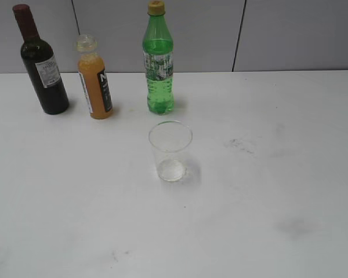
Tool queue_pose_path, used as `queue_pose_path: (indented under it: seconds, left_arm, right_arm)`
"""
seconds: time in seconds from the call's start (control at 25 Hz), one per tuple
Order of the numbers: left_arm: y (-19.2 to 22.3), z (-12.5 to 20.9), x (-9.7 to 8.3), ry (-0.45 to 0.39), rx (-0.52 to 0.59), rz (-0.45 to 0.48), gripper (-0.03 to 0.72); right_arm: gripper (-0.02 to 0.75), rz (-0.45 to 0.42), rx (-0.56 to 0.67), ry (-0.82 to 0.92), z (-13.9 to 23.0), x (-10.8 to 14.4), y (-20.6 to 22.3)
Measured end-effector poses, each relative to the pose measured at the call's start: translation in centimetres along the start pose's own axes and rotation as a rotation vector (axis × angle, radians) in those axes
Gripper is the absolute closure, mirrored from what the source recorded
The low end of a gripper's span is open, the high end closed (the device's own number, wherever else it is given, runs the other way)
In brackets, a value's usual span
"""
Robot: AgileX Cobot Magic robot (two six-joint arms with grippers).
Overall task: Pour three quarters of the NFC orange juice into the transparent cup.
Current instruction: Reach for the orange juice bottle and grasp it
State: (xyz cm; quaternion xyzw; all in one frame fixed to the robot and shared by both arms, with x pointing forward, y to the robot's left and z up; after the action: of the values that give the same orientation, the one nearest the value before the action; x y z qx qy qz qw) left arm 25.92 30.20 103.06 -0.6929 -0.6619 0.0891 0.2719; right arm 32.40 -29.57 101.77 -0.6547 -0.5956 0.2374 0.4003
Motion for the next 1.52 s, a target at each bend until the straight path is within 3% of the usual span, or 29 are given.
queue_pose_path:
  seconds: [0.24, 0.56, 1.24, 1.52]
  left_arm:
    - [0.0, 0.0, 0.0, 0.000, 0.000, 0.000, 0.104]
    - [0.0, 0.0, 0.0, 0.000, 0.000, 0.000, 0.104]
    - [0.0, 0.0, 0.0, 0.000, 0.000, 0.000, 0.104]
    - [0.0, 0.0, 0.0, 0.000, 0.000, 0.000, 0.104]
  right_arm:
    - [0.145, -0.041, -0.200, -0.011, 1.0, 0.0, -2.4]
    - [0.146, -0.070, -0.340, -0.019, 2.1, -0.2, -4.2]
    - [0.146, -0.103, -0.480, -0.024, 3.6, -0.3, -5.7]
    - [0.147, -0.115, -0.484, -0.029, 3.7, -0.3, -5.7]
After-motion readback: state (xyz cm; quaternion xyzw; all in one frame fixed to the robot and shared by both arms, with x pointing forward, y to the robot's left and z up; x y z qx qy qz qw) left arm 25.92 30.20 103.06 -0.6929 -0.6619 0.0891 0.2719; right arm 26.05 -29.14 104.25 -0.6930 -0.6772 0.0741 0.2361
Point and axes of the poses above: a point on each arm's last joint axis where the gripper is mounted, y pointing out along that axis toward the gripper, x along the wrist's bending axis when the last joint is at zero, z = x × y, the point moved 3 cm from there along y, pointing out along that axis toward the gripper, and after that the axes turned 15 degrees about y, right-handed, at the moved point
